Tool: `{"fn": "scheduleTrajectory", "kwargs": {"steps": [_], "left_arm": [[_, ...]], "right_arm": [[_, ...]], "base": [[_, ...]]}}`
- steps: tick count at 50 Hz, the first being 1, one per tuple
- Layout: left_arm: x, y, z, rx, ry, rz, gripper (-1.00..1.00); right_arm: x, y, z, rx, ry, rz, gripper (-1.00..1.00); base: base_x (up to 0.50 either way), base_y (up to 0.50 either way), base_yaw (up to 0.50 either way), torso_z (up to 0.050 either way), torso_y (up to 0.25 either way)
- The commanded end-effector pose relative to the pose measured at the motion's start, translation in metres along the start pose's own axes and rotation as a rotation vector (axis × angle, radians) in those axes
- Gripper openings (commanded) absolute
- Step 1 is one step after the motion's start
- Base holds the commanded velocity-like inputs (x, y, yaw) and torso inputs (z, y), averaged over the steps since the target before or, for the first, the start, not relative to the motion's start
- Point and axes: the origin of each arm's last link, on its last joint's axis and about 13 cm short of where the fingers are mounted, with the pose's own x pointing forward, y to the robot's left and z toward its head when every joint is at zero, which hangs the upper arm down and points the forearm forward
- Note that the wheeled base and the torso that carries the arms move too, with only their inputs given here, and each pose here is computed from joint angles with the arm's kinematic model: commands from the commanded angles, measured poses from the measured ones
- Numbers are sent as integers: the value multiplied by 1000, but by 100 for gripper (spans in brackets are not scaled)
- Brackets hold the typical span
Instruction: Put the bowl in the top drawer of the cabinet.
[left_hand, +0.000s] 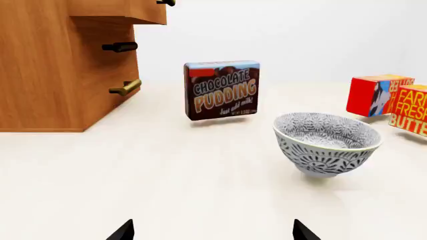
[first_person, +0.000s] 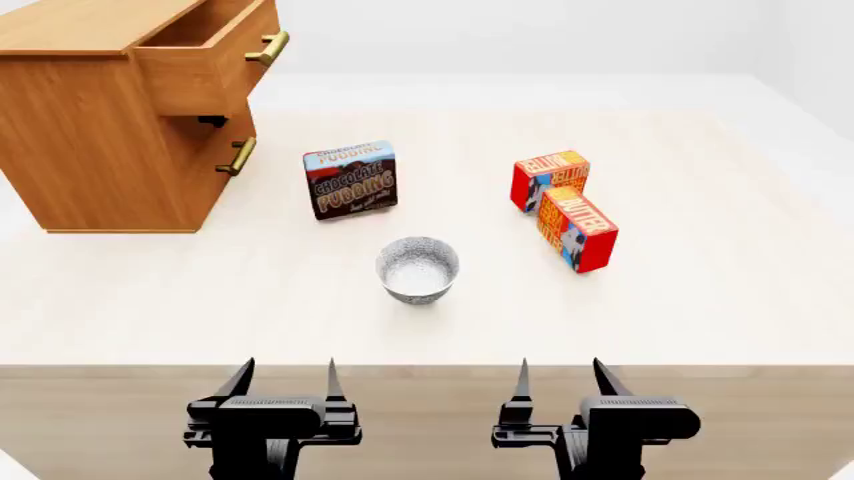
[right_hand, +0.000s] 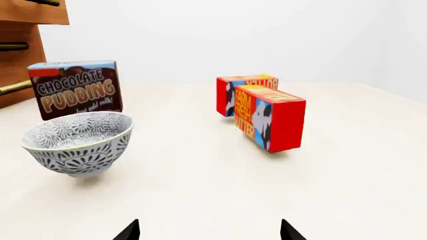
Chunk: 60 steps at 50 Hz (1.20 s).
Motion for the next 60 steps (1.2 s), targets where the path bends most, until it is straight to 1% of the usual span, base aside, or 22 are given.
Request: {"fn": "scheduleTrajectory", "kwargs": {"steps": [1, 6, 8, 9, 12, 14, 16, 18, 20, 22, 26, 30, 32, 34, 38, 40, 42, 46, 48, 49, 56, 60], "left_arm": [[1, 0, 0, 4, 2, 9, 100], [3, 2, -1, 7, 24, 13, 100], [5, 2, 0, -32, 49, -22, 100], [5, 2, 1, -40, 60, -34, 100], [11, 3, 8, -55, 81, -60, 100], [16, 4, 13, -63, 97, -85, 100], [27, 8, 24, -40, 72, -73, 100], [37, 12, 33, -43, 73, -70, 100], [49, 15, 42, 2, 33, -36, 100], [62, 20, 54, 42, 7, -17, 100], [78, 26, 77, 73, -19, -4, 100], [97, 31, 111, 54, -17, -9, 100], [105, 32, 124, 38, -7, -16, 100], [114, 34, 138, 49, -10, -14, 100], [136, 37, 169, 64, 5, 3, 100], [145, 38, 183, 70, 12, 11, 100], [154, 40, 202, 70, 8, 25, 100], [164, 42, 234, 56, 8, 33, 100], [168, 42, 253, 101, -16, 36, 100], [171, 42, 262, 116, -28, 44, 100], [184, 47, 310, 94, -52, 73, 100], [183, 49, 333, 117, -78, 52, 100]], "right_arm": [[1, 1, 0, -12, 4, -8, 100], [5, 4, 1, -57, 5, -30, 100], [5, 5, 2, 2, 38, 25, 100], [6, 5, 3, 0, 39, 26, 100], [10, 3, 11, -31, 29, 6, 100], [15, 0, 21, -75, 15, -12, 100], [22, -4, 35, -103, -2, -42, 100], [29, -8, 47, -110, -4, -52, 100], [37, -12, 56, -146, 0, -73, 100], [48, -16, 65, -206, 14, -99, 100], [65, -22, 84, -241, 34, -113, 100], [79, -24, 113, -311, 26, -112, 100], [84, -25, 126, -327, 18, -115, 100], [88, -25, 143, -337, 8, -117, 100], [100, -27, 185, -278, -7, -85, 100], [106, -29, 206, -243, -12, -85, 100], [111, -33, 232, -239, -50, -109, 100], [119, -40, 265, -233, -105, -162, 100], [121, -43, 281, -276, -182, -211, 100], [122, -45, 288, -274, -205, -224, 100], [125, -44, 327, -375, -249, -272, 100], [122, -47, 349, -402, -271, -295, 100]], "base": [[0, 0, 0, 0, 0], [0, 0, 0, 0, 0], [0, 0, 0, 15, 0], [0, 0, 0, 50, 0], [0, 0, 0, 50, 0], [0, 0, 0, 50, 0], [0, 0, 0, 50, 0], [0, 0, 0, 50, 0], [0, 0, 0, 50, 0], [0, 0, 0, 50, 0], [0, 0, 0, 50, 0], [0, 0, 0, 50, 0], [0, 0, 0, 50, 0], [0, 0, 0, 50, 0], [0, 0, 0, 50, 0], [0, 0, 0, 50, 0], [0, 0, 0, 50, 0], [0, 0, 0, 50, 0], [0, 0, 0, 50, 0], [35, 0, 0, 50, 0], [248, 0, 0, 50, 0], [500, 0, 0, 50, 0]]}}
